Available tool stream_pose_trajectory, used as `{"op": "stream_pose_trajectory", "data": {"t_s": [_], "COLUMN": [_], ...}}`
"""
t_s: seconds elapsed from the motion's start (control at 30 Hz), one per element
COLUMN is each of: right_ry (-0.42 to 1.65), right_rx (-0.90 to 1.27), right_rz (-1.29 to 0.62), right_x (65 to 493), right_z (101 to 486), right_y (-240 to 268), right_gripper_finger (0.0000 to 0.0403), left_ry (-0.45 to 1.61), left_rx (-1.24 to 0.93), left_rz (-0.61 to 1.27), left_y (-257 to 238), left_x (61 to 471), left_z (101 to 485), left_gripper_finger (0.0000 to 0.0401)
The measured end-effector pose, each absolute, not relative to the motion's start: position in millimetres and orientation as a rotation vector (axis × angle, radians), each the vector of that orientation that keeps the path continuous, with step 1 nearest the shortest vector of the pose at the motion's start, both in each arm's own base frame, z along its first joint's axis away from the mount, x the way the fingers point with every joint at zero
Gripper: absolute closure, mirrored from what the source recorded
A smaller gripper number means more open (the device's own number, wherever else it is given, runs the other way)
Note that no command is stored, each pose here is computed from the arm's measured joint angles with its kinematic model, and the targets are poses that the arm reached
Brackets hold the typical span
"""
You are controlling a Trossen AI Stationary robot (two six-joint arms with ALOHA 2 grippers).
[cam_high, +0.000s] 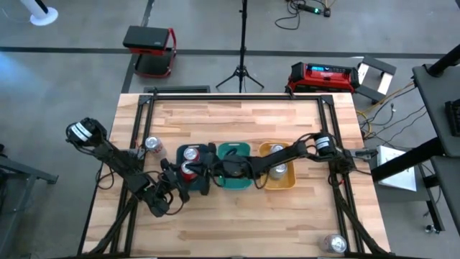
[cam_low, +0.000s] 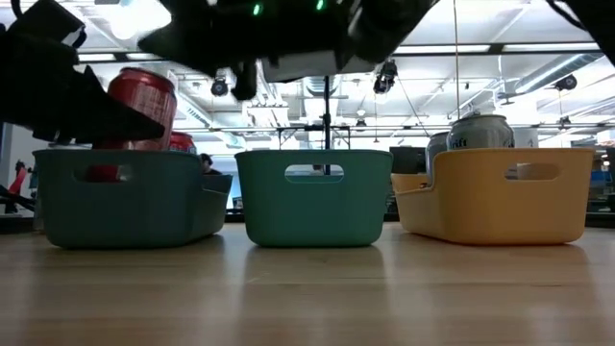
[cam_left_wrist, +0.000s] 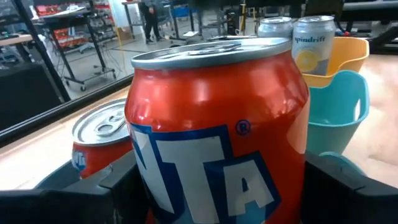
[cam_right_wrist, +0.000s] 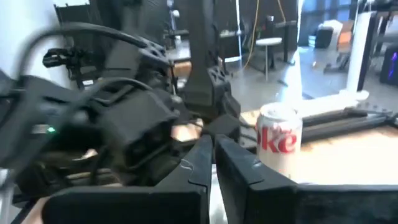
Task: Sort soda cans
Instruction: Put the orange soda can into the blue bin
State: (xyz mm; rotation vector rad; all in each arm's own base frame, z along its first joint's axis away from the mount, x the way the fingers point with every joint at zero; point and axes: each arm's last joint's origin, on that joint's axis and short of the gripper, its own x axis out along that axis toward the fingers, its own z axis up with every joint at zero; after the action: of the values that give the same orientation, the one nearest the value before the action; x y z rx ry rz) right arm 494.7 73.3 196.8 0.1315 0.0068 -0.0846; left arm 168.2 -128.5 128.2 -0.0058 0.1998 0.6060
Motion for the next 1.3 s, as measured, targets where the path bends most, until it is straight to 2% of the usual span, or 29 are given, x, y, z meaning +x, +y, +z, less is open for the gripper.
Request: {"op": "stream_pose_trajectory", "data": {"t_s": [0.63, 0.97, 1.3], "right_ry": [0.151, 0.248, 0.291], "right_rx": [0.147, 0.128, 0.114], "right_rz": [-0.067, -0.06, -0.067], "right_x": [508.8, 508.3, 506.8], "right_z": [173.3, 161.7, 160.5], "right_y": [60.8, 61.7, 61.3], "right_gripper_finger": [0.039, 0.039, 0.039], "left_ry": [0.187, 0.18, 0.18], "left_rx": [-0.035, -0.024, -0.026], "left_rz": [0.634, 0.67, 0.667], "left_y": [-129.6, -124.0, -122.8], "left_x": [178.3, 181.7, 182.8], "left_z": [114.9, 117.3, 121.6], "left_gripper_finger": [0.0112, 0.0062, 0.0062]}}
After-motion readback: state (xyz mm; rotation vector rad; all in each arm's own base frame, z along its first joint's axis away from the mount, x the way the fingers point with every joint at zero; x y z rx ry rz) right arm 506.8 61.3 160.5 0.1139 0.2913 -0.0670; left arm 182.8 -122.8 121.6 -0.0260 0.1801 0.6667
